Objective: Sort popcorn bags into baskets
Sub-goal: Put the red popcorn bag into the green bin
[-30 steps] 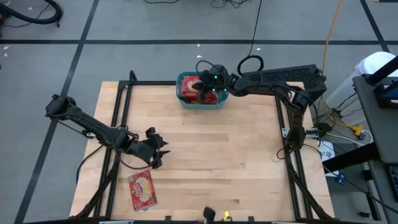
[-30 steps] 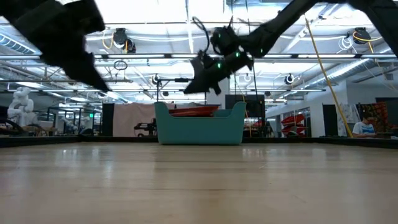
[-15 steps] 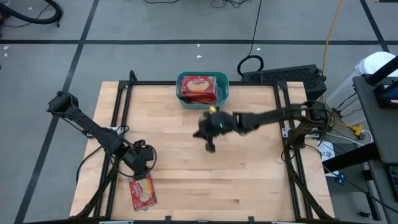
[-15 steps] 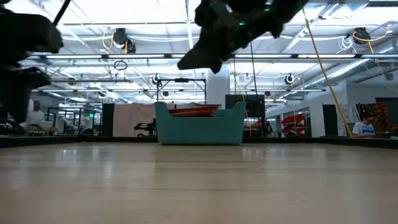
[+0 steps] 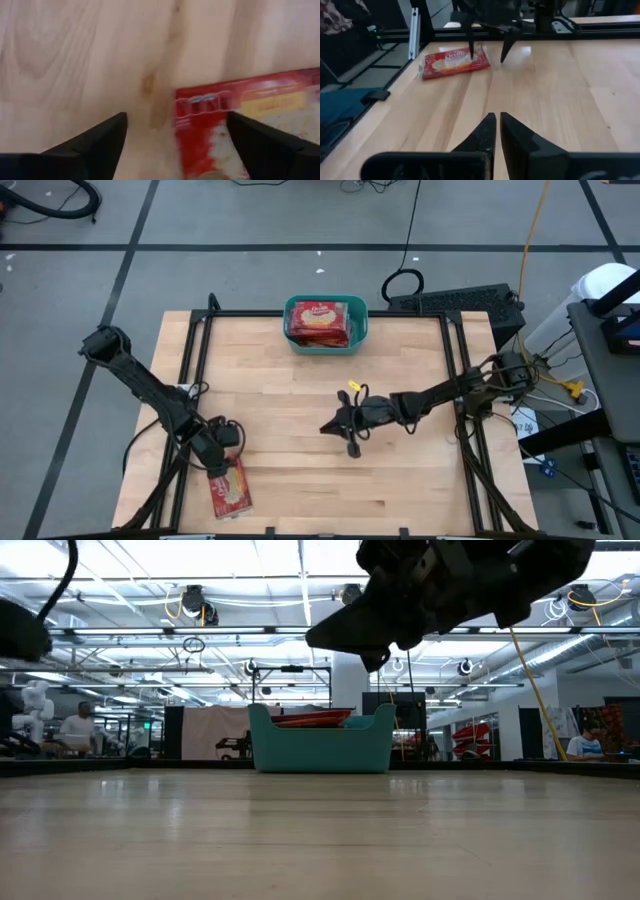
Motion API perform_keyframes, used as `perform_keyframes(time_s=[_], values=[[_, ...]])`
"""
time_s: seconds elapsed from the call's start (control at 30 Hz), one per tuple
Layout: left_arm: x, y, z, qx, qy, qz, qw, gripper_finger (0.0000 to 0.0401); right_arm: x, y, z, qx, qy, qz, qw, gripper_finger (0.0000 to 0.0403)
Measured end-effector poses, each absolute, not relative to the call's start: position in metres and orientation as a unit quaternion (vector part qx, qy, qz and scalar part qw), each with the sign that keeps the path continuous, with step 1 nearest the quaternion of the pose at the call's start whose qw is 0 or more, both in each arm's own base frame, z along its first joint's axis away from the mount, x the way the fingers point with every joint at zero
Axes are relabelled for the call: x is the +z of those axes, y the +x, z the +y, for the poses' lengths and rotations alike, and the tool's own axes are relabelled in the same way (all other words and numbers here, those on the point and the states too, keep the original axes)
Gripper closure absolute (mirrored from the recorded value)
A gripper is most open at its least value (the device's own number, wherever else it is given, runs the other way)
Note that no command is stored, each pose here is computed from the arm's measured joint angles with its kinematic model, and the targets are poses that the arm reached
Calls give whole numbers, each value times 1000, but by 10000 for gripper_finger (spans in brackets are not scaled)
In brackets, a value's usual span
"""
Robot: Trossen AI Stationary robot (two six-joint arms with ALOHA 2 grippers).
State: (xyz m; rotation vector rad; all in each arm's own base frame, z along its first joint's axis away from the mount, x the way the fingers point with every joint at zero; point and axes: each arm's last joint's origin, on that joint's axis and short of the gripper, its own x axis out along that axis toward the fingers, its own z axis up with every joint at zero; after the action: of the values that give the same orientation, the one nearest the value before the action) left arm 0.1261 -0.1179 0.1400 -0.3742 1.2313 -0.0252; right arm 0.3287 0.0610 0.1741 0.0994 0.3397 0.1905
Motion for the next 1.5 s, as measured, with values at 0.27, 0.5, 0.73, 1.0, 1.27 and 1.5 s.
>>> perform_keyframes(time_s=[0.27,0.5,0.73,1.0,1.27,1.5], values=[[127,122,-114,-35,-144,558,817,229,179,330,61,68,40,138,987,384],[132,131,-120,-118,-99,516,842,388,186,332,61,59,44,96,993,384],[156,152,-116,-118,-11,459,880,397,187,332,58,5,106,93,990,384],[195,186,-91,-60,102,420,900,399,182,331,59,-48,205,111,971,384],[204,207,-55,-11,139,390,910,399,177,355,80,-28,213,116,970,335],[212,218,-42,-6,152,347,925,400,165,405,73,-30,228,115,966,255]])
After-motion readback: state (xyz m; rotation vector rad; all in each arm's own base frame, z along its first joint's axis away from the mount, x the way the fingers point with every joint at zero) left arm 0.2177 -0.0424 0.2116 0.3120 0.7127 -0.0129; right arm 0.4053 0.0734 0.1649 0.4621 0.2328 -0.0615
